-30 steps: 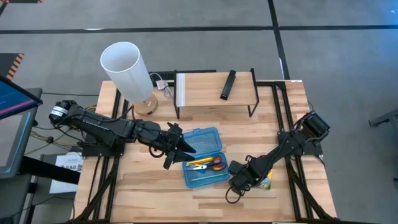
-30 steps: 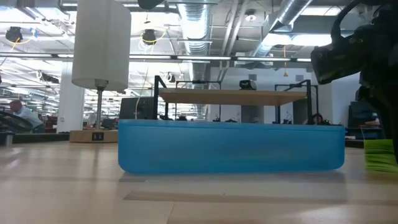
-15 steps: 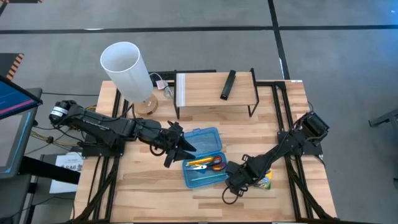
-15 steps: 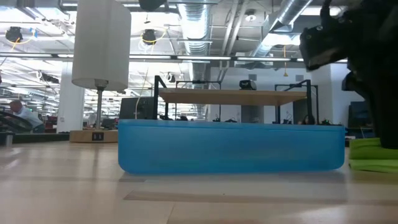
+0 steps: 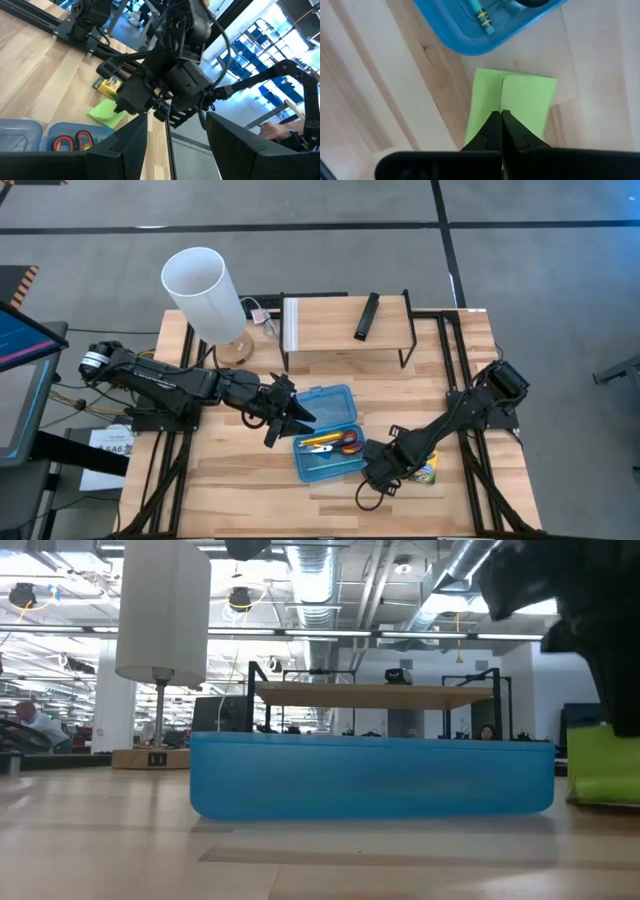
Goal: Pack school essentials
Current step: Put the green sticky notes into the blue supply box
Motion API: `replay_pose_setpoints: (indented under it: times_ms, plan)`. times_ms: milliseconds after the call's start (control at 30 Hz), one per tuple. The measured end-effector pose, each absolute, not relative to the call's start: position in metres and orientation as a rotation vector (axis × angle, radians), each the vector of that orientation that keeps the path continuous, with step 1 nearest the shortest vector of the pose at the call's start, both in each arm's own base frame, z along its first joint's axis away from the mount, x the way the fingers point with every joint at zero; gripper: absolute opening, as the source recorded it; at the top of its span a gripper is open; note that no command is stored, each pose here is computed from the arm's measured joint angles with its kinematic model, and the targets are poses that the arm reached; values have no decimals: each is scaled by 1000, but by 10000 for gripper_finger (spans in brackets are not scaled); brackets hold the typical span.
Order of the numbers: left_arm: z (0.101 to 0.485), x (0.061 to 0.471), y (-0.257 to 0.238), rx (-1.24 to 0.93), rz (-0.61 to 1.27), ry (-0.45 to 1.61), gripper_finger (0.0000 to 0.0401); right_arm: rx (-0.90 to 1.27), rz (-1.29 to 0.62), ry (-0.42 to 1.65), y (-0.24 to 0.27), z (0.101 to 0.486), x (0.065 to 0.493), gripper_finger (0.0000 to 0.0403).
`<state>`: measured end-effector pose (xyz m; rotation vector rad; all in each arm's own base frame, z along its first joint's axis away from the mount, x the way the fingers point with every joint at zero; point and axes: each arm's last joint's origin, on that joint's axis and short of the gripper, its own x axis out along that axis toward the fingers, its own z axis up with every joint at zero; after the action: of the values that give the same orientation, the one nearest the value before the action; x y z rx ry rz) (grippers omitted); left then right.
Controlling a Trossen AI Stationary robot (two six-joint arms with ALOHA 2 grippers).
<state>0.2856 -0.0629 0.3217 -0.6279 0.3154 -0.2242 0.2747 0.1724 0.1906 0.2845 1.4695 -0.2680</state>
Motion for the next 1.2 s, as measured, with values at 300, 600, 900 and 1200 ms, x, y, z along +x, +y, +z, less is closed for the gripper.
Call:
replay_pose_setpoints:
  times_ms: [300, 600, 900, 1200]
  plan:
    - [322, 286, -63, -628, -226, 316, 187, 234, -234, 1484, 172, 214, 281, 2]
    - [331, 275, -58, -615, -224, 300, 187, 178, -201, 1489, 170, 247, 286, 1]
    - [357, 240, -41, -584, -160, 221, 187, 139, -191, 1169, 150, 281, 325, 1]
    - [370, 213, -36, -570, -94, 188, 187, 14, -173, 1091, 121, 271, 356, 0]
